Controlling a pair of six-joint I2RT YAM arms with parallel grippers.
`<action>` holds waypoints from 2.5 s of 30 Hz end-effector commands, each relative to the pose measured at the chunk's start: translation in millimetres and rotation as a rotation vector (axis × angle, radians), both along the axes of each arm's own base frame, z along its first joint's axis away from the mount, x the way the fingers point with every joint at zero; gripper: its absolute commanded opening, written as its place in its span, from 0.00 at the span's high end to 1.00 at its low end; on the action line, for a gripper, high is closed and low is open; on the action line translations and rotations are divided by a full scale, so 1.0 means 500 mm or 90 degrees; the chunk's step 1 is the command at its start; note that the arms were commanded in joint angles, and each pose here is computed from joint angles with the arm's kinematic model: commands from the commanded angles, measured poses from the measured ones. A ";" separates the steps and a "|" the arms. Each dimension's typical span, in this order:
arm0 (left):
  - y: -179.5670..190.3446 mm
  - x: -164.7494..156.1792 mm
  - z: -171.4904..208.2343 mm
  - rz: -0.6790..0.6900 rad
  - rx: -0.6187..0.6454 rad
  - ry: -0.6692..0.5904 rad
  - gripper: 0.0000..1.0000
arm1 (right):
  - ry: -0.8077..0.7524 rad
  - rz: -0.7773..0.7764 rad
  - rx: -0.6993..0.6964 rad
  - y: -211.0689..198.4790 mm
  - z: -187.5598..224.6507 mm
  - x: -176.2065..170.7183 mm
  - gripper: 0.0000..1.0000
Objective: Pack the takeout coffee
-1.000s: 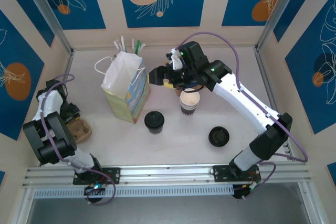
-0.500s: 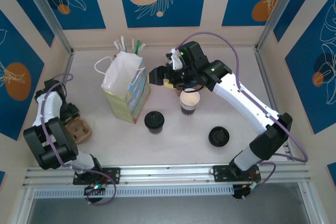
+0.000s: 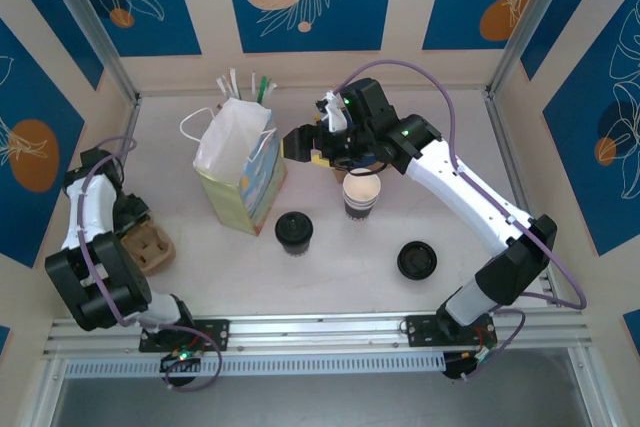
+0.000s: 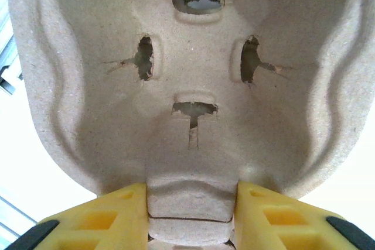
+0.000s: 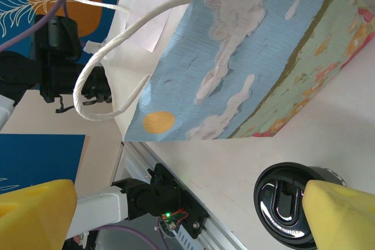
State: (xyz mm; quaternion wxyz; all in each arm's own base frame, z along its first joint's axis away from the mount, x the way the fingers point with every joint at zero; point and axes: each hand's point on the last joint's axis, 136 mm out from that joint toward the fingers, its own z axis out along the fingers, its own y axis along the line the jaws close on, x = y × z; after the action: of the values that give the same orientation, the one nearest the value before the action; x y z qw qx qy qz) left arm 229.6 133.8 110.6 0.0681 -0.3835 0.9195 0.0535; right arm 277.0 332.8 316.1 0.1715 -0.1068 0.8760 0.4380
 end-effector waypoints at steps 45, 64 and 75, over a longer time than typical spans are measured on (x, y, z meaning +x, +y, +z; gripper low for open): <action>-0.140 0.201 0.488 -0.062 -0.085 -0.473 0.62 | 0.020 0.007 -0.021 0.016 -0.003 0.015 0.01; -0.328 0.193 0.601 -0.248 -0.113 -0.563 0.65 | 0.030 0.013 -0.032 0.032 -0.020 0.007 0.01; -0.422 0.201 0.604 -0.354 -0.129 -0.566 0.65 | 0.034 0.007 -0.038 0.031 -0.026 0.001 0.01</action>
State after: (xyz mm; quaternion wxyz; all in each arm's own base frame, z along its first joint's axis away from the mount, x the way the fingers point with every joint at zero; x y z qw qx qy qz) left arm 328.0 -69.3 398.8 0.4010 -0.1455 0.8757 -0.2265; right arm 280.6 347.8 300.5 0.1457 -0.1058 0.8912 0.4164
